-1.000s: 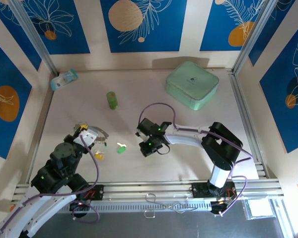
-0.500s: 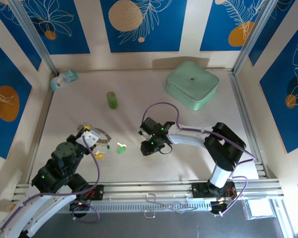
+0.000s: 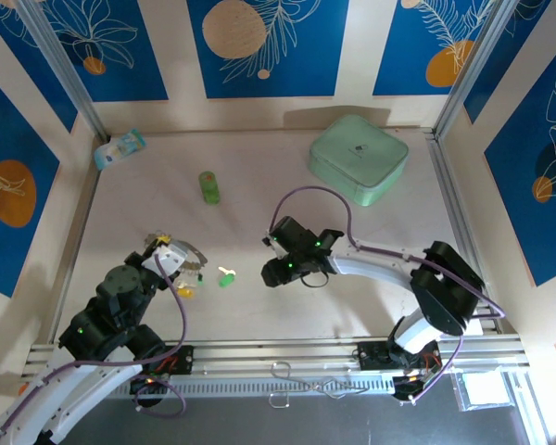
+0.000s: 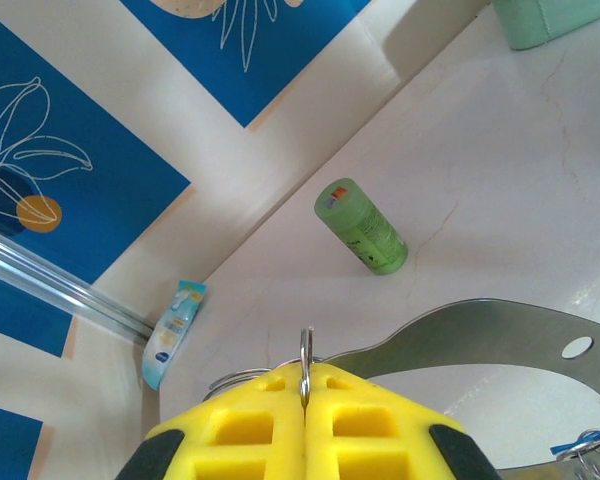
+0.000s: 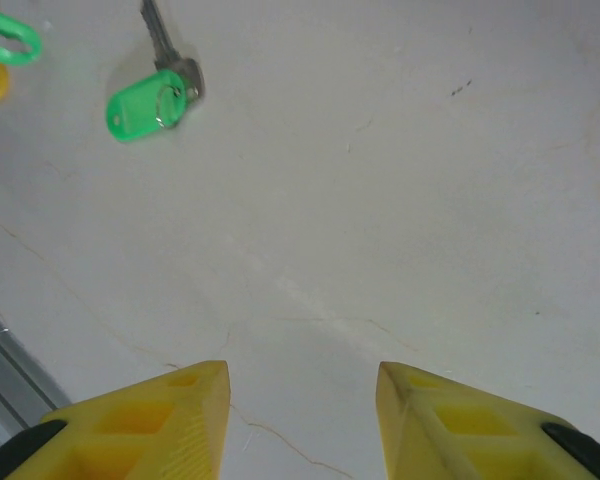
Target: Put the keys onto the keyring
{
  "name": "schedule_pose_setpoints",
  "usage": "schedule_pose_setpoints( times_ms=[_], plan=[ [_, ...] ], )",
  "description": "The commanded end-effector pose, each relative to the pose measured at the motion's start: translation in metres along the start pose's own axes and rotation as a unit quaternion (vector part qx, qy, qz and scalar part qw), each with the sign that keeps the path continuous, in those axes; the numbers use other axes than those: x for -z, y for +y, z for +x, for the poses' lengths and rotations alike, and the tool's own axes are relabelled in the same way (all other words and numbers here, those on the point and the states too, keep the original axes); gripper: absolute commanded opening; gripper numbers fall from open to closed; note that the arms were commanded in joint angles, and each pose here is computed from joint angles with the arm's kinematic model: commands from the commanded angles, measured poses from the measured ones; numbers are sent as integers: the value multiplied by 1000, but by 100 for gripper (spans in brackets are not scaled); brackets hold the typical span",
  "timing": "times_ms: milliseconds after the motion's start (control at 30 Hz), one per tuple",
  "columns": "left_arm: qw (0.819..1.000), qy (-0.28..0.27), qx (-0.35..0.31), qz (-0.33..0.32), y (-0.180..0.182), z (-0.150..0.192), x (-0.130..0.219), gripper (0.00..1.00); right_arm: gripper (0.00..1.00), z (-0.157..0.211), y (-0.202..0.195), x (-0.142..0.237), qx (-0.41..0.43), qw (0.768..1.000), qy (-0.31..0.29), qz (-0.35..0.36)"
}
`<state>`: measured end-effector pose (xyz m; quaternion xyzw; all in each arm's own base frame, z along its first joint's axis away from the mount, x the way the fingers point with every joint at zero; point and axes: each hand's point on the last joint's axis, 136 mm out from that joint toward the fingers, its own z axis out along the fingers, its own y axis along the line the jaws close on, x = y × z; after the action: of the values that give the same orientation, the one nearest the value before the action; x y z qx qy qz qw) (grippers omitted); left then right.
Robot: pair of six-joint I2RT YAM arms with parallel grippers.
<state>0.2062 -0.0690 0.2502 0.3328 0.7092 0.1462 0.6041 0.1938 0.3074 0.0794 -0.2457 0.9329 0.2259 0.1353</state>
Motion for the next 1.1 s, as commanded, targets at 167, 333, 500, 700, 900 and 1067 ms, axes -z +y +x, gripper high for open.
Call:
schedule_pose_setpoints(
  times_ms=[167, 333, 500, 700, 900, 1067],
  plan=[
    [1000, -18, 20, -4, 5, -8, 3, 0, 44, -15, -4, 21, -9, 997, -78, 7],
    [1000, -21, 20, 1, 4, -9, 3, 0, 43, -9, -4, 14, -28, 999, -43, 6],
    [1000, -20, 19, 2, 3, -9, 3, 0, 44, -11, 14, 0, -23, 999, 2, -21],
    [1000, -19, 19, -4, 5, -9, 3, 0, 46, -31, 38, -19, -23, 999, 18, -44],
    [999, -17, 23, -39, 18, -7, 6, 0, 44, -35, 58, -51, -17, 997, 53, -47],
    [999, -17, 25, -45, 21, -7, 6, 0, 36, -34, 66, -72, -15, 995, 79, -55]
  ],
)
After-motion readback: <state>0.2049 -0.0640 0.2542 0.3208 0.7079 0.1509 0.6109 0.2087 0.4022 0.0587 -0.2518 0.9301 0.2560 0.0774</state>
